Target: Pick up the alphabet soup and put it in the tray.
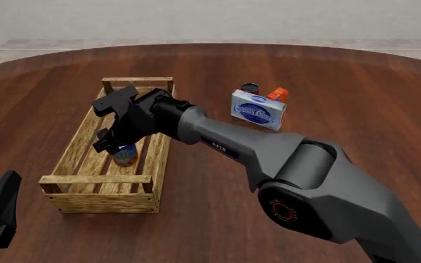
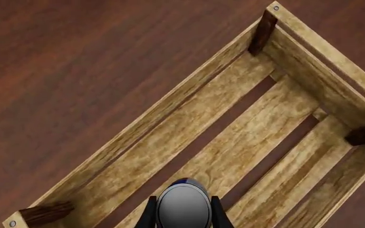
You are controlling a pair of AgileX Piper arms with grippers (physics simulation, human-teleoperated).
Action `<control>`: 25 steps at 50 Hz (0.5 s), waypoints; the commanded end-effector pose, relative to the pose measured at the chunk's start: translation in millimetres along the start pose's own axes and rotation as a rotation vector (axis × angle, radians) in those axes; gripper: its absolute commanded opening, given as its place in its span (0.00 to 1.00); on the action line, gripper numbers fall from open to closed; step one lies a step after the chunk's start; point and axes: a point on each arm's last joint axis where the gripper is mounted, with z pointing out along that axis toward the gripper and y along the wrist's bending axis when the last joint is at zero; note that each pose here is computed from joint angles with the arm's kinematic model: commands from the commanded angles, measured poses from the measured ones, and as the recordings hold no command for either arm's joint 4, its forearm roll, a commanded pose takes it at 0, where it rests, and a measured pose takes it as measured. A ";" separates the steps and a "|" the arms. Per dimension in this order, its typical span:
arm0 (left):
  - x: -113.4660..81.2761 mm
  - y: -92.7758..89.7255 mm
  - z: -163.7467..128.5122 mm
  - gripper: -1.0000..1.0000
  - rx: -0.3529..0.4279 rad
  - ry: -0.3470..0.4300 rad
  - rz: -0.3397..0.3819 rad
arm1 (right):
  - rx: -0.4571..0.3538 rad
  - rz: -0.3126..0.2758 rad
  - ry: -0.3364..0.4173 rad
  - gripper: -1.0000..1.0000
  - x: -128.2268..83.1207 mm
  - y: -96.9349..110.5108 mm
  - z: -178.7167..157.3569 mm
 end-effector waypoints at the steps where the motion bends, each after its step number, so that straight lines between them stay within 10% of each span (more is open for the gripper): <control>1: 0.0 0.0 0.0 1.00 0.000 0.000 0.000 | -0.005 0.038 0.009 0.00 8.4 2.5 10.4; 17: 0.0 0.0 0.0 1.00 0.000 0.000 0.000 | -0.002 0.051 0.025 0.00 13.6 0.9 18.2; 18: 0.0 0.0 0.0 1.00 0.000 0.000 0.000 | -0.002 0.051 0.025 1.00 12.5 0.7 16.9; 25: 0.0 0.0 0.0 1.00 0.000 0.000 0.000 | -0.004 0.044 0.009 1.00 6.0 1.9 8.0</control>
